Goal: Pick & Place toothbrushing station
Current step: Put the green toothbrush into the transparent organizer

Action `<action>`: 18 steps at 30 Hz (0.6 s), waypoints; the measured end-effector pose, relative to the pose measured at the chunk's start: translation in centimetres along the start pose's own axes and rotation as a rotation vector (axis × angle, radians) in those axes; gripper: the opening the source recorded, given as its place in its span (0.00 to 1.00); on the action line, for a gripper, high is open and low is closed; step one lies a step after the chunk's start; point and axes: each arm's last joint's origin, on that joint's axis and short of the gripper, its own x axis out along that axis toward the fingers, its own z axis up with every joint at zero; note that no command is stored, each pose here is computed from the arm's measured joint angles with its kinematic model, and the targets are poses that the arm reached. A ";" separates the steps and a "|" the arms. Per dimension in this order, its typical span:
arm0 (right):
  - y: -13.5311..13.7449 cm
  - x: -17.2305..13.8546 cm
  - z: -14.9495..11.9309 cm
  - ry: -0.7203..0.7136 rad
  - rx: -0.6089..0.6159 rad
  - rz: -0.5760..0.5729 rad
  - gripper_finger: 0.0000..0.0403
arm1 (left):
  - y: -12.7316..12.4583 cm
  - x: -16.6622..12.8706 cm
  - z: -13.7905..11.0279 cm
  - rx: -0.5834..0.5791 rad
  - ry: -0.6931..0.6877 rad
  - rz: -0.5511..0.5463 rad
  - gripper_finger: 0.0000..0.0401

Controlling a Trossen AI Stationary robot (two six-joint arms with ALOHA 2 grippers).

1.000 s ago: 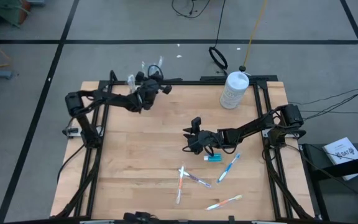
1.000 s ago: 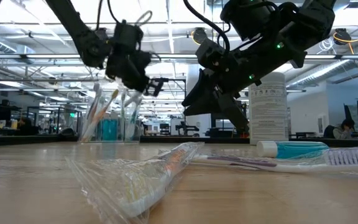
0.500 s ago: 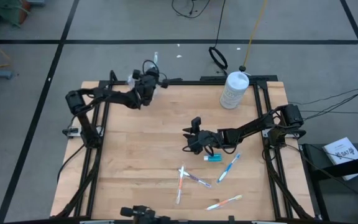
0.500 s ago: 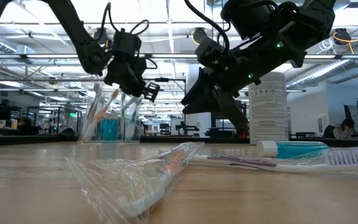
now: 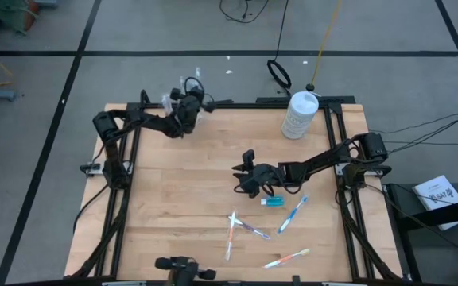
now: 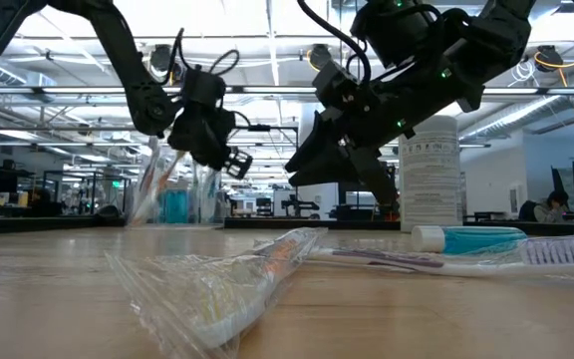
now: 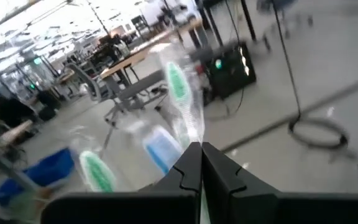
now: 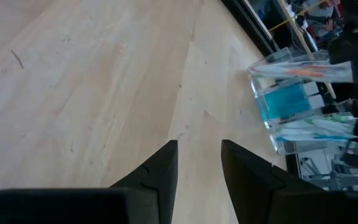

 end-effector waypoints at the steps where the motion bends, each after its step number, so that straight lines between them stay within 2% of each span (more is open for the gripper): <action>1: 0.0 0.0 0.0 0.000 0.000 0.000 0.28 | -0.1 0.0 -0.3 0.036 0.018 -0.010 0.00; 6: -0.1 0.0 0.0 0.001 0.000 0.000 0.28 | -0.5 -0.1 -1.3 0.183 0.086 -0.077 0.00; 10: -0.1 0.0 -0.1 0.002 0.001 0.000 0.28 | -0.6 -0.5 -1.2 0.226 0.108 0.000 0.01; 14: -0.1 0.0 -0.1 0.002 0.001 0.000 0.28 | -1.3 -1.7 -0.7 0.319 0.104 0.026 0.00; 18: 0.0 0.0 -0.1 0.003 0.001 0.000 0.28 | -2.0 -3.3 0.0 0.365 0.101 0.067 0.03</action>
